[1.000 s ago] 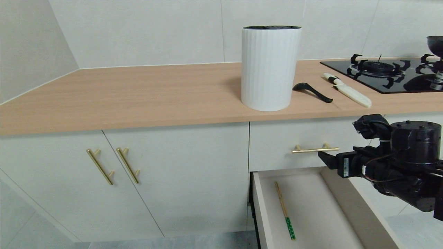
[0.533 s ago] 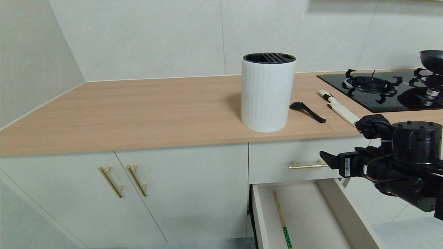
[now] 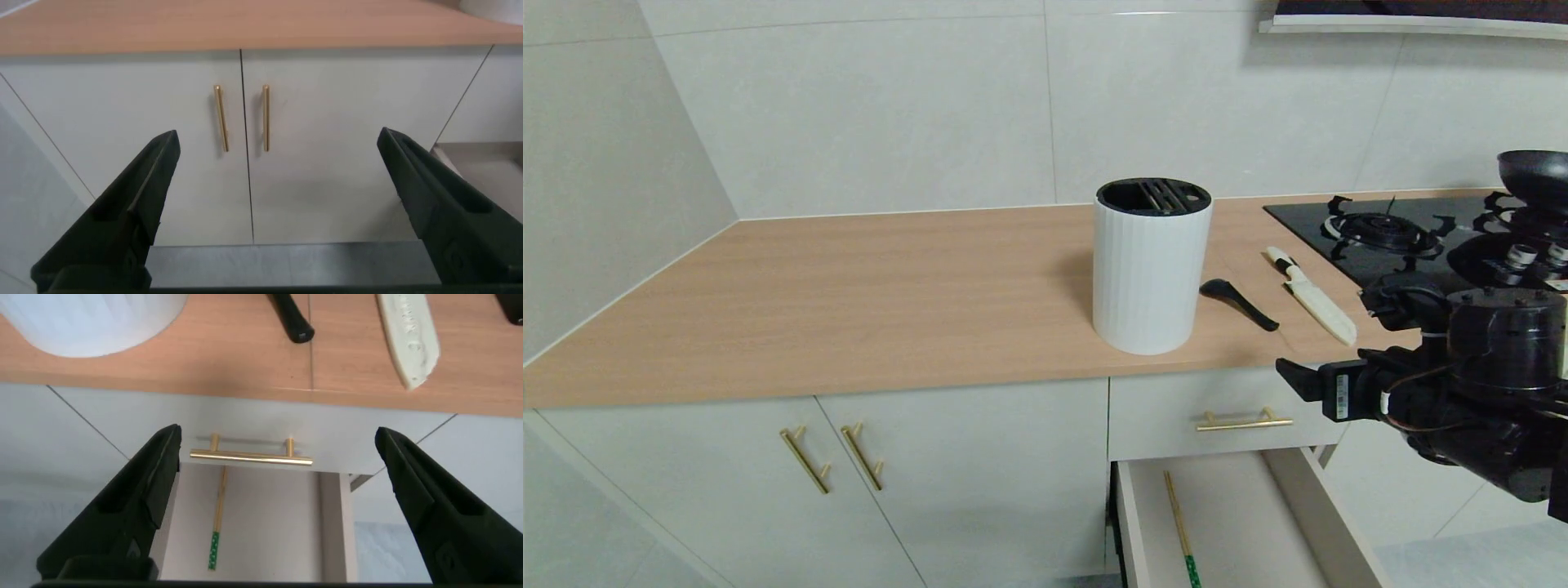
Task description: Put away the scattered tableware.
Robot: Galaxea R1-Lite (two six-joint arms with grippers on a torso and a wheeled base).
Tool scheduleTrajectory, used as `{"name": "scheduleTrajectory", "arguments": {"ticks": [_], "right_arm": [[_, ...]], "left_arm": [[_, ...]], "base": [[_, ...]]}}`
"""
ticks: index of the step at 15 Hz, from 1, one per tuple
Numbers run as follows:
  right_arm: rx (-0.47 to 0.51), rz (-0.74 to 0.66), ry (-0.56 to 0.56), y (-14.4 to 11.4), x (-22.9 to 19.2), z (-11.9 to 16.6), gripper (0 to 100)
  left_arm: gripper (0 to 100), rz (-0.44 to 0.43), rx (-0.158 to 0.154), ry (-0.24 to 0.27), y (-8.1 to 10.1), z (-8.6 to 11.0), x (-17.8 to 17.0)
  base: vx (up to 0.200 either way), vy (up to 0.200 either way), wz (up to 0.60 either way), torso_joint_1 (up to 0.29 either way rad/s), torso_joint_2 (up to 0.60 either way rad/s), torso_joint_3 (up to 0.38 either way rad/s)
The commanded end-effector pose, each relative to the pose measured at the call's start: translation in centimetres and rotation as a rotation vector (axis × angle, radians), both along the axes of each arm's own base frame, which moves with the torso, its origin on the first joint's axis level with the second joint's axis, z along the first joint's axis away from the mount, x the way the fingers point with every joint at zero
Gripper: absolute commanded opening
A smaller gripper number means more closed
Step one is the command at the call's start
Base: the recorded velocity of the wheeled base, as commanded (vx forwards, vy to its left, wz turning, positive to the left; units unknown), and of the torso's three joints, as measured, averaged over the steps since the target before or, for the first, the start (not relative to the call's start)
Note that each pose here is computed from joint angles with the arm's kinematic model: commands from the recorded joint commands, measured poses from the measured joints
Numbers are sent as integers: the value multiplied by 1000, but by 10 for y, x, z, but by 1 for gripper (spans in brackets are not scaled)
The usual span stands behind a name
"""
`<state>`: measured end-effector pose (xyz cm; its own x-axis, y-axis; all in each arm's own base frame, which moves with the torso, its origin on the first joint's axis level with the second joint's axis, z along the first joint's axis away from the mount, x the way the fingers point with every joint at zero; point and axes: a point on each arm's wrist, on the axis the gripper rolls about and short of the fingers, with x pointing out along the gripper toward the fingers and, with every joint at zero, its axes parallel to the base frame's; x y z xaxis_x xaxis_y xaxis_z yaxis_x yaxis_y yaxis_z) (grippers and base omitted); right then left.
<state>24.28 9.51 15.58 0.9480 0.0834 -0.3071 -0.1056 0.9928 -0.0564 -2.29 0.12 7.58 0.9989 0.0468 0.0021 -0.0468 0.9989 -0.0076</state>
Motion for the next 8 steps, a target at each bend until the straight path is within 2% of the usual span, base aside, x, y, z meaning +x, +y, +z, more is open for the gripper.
{"name": "scheduleTrajectory", "arguments": {"ticks": [1, 3, 5, 8], "right_arm": [[0, 2, 5, 1, 1, -2, 100], [-4, 7, 6, 0, 1, -2, 100], [-54, 33, -25, 1, 2, 5, 100], [-9, 119, -74, 5, 14, 22, 100]], "left_arm": [[100, 1, 0, 1, 0, 0, 0], [100, 1, -2, 1, 0, 0, 0], [100, 1, 0, 1, 0, 0, 0], [100, 1, 0, 1, 0, 0, 0]], "base": [[0, 0, 0, 61, -110, -46], [0, 0, 0, 18, -28, -18], [0, 0, 0, 0, 0, 0], [0, 0, 0, 0, 0, 0]]}}
